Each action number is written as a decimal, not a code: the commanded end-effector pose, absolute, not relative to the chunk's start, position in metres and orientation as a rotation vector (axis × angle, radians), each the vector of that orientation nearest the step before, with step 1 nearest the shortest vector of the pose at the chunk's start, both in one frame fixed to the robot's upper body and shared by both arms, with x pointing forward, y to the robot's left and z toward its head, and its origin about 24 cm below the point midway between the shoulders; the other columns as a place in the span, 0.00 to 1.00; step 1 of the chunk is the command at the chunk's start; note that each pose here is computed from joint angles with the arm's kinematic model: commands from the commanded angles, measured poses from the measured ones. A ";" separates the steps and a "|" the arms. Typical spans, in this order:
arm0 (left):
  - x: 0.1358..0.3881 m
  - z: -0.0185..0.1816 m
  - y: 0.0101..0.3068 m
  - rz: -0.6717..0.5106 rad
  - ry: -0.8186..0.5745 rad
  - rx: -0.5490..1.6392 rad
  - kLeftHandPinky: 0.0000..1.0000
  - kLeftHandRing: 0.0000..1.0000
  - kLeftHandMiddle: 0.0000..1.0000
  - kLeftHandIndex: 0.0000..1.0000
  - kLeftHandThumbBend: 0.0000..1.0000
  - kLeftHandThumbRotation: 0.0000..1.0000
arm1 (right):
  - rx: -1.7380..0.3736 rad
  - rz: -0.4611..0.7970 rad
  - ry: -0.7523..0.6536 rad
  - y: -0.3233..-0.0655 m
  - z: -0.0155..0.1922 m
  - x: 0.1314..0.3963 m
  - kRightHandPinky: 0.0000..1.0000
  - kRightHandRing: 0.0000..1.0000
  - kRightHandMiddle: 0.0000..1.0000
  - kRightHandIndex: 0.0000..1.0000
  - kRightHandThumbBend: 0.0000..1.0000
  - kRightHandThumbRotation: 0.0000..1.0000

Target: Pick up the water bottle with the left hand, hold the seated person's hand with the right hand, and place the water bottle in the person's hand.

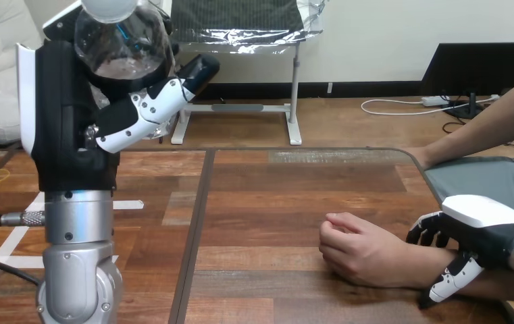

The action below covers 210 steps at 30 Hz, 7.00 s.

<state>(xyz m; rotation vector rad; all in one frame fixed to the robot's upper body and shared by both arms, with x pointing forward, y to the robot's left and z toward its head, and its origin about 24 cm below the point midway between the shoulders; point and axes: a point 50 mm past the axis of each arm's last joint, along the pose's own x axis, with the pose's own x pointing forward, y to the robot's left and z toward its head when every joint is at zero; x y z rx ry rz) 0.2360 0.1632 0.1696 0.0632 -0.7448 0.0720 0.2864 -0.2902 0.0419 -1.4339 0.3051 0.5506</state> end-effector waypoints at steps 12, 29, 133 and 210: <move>0.238 0.189 0.165 0.076 -0.860 0.058 0.22 0.30 0.37 0.37 0.58 0.00 | -1.363 0.584 0.417 -0.278 0.016 0.283 0.52 0.72 0.78 0.77 1.00 0.30; 0.237 0.189 0.166 0.087 -0.857 0.038 0.22 0.30 0.36 0.37 0.60 0.00 | -1.364 0.592 0.444 -0.275 0.003 0.281 0.48 0.67 0.76 0.74 0.97 0.30; 0.254 0.172 0.160 0.028 -0.773 -0.014 0.23 0.30 0.37 0.39 0.57 0.00 | -1.224 0.437 0.264 -0.279 0.066 0.313 0.22 0.28 0.36 0.39 0.89 0.01; 0.300 0.123 0.132 -0.012 -0.576 -0.090 0.23 0.29 0.36 0.37 0.50 0.00 | -1.208 0.351 0.023 -0.263 0.147 0.330 0.25 0.30 0.37 0.39 0.95 0.11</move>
